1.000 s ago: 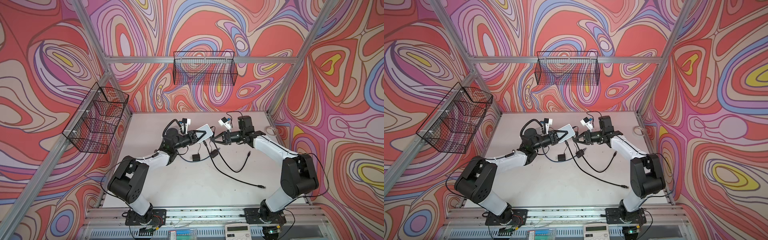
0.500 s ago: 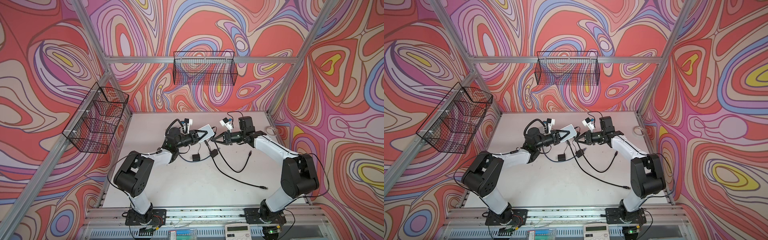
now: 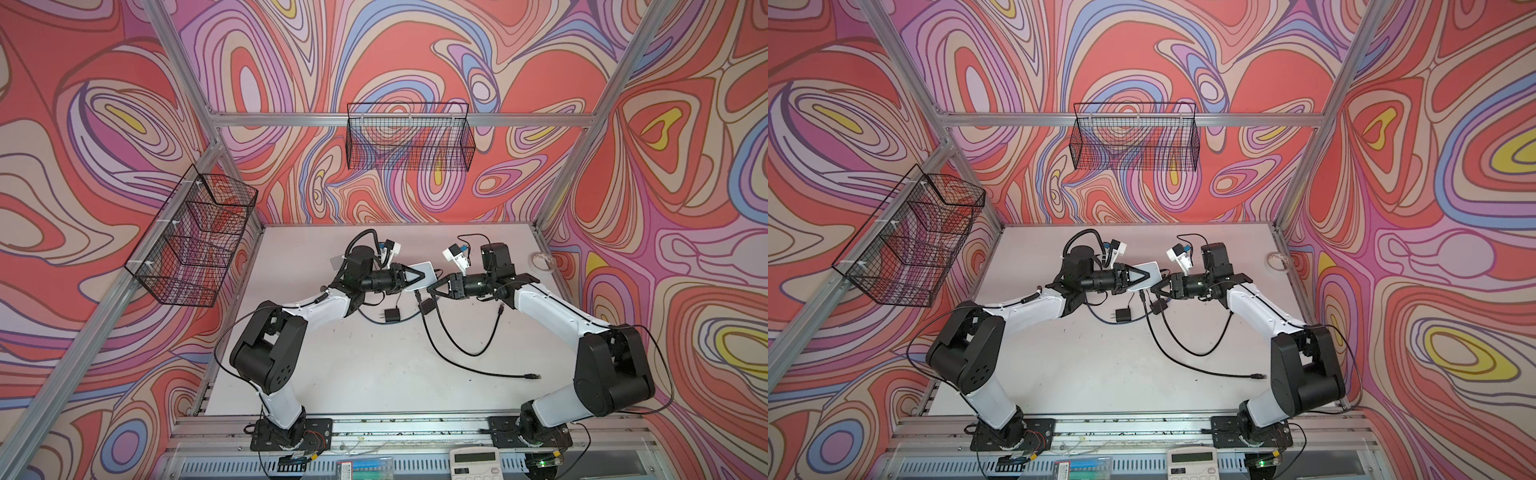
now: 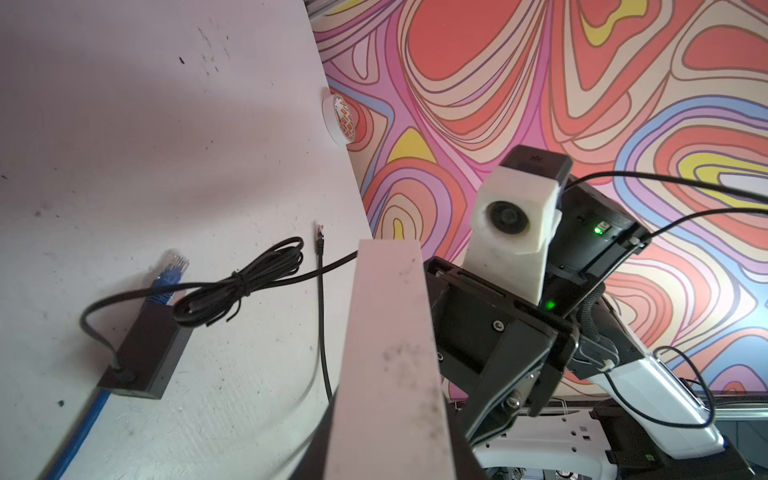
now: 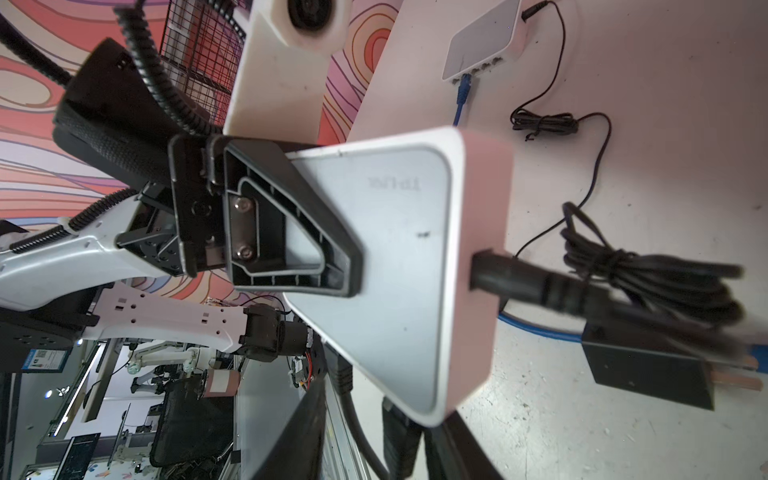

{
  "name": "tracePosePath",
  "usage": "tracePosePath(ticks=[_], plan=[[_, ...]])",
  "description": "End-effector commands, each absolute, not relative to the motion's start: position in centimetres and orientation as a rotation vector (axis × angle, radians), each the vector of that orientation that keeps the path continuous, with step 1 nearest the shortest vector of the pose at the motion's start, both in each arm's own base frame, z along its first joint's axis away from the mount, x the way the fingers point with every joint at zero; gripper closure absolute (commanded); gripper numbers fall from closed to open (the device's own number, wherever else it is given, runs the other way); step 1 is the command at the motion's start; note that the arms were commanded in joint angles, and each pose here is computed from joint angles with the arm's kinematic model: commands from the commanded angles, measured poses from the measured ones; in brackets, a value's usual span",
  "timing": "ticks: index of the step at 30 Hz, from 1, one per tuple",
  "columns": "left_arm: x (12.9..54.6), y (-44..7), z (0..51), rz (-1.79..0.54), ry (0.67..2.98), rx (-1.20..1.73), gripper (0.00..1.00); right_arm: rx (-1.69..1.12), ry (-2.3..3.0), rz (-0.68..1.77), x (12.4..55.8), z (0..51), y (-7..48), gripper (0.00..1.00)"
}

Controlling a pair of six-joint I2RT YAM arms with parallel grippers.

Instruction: Insert the plug into the switch port

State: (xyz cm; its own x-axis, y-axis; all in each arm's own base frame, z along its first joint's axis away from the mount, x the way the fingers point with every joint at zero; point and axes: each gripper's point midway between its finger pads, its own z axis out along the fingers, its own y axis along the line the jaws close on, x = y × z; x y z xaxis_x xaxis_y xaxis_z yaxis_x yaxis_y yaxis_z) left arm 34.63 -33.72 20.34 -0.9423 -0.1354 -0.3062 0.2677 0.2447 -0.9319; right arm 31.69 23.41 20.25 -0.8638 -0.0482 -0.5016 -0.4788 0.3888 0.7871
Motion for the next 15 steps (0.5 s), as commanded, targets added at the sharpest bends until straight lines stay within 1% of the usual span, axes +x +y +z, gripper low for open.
tracePosePath(ticks=[1,5,10,15], plan=[[31.8,-33.5,16.3,-1.768,2.377,0.104,1.00,-0.552,2.119,1.358,31.9,23.2,23.0,0.60],[32.5,-32.9,16.5,-1.751,2.350,0.075,1.00,-0.496,2.200,1.294,31.3,21.4,22.1,0.60],[33.8,-31.8,17.0,-1.731,2.310,0.033,1.00,-0.413,2.236,1.216,30.5,20.5,20.9,0.59],[34.0,-30.6,17.4,-1.676,2.306,0.004,1.00,-0.217,2.377,0.955,32.1,17.7,18.0,0.59]])
